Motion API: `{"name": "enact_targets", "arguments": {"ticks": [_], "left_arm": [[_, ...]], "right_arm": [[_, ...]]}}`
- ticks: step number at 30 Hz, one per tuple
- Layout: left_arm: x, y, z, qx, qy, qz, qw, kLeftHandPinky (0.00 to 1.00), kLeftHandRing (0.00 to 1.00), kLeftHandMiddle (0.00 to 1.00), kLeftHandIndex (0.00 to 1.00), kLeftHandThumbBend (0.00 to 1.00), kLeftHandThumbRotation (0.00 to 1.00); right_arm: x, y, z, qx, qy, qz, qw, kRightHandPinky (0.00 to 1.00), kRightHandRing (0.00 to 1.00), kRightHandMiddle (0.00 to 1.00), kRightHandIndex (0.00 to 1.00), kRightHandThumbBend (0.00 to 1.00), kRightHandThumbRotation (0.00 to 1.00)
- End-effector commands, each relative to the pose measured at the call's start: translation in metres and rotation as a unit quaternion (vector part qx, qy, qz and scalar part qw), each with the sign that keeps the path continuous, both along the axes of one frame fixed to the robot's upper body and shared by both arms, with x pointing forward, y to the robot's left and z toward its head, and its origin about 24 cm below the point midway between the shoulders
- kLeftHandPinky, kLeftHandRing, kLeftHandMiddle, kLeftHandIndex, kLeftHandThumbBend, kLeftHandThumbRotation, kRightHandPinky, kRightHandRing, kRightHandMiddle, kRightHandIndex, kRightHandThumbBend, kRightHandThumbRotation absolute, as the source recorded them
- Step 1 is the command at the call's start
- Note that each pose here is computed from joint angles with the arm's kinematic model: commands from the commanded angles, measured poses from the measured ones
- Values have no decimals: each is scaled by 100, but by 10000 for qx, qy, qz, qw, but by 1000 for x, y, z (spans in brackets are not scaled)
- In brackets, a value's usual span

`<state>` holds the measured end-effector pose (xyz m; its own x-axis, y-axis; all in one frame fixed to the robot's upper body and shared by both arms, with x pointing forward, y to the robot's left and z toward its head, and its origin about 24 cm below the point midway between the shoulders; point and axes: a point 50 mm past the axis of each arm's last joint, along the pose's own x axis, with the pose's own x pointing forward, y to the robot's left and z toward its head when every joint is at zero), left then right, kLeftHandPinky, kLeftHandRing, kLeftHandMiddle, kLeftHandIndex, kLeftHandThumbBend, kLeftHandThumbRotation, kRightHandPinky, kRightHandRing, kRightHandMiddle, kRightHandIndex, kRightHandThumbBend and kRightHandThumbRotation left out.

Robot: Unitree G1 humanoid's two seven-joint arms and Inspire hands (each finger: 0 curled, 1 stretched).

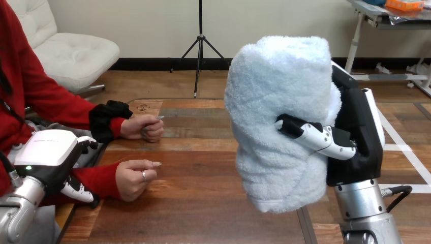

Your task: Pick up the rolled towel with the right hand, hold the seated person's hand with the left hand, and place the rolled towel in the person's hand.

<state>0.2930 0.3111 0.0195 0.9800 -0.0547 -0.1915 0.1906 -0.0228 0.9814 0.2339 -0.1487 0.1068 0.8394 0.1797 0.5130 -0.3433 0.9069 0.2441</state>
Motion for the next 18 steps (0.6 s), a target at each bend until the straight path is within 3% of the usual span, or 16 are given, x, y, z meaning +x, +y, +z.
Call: {"name": "enact_targets", "arguments": {"ticks": [1,18], "left_arm": [[8,-12,1,-104,-32,-126,9999,63,68,72,76,100,20],[12,-20,5,-12,-9,-374,9993,58,62,65,68,100,13]], "right_arm": [[-2,3,20,127,-462,69,9988,29,36,44,44,77,0],[-2,5,22,169,-462,81,9988,28,36,43,44,78,0]]}}
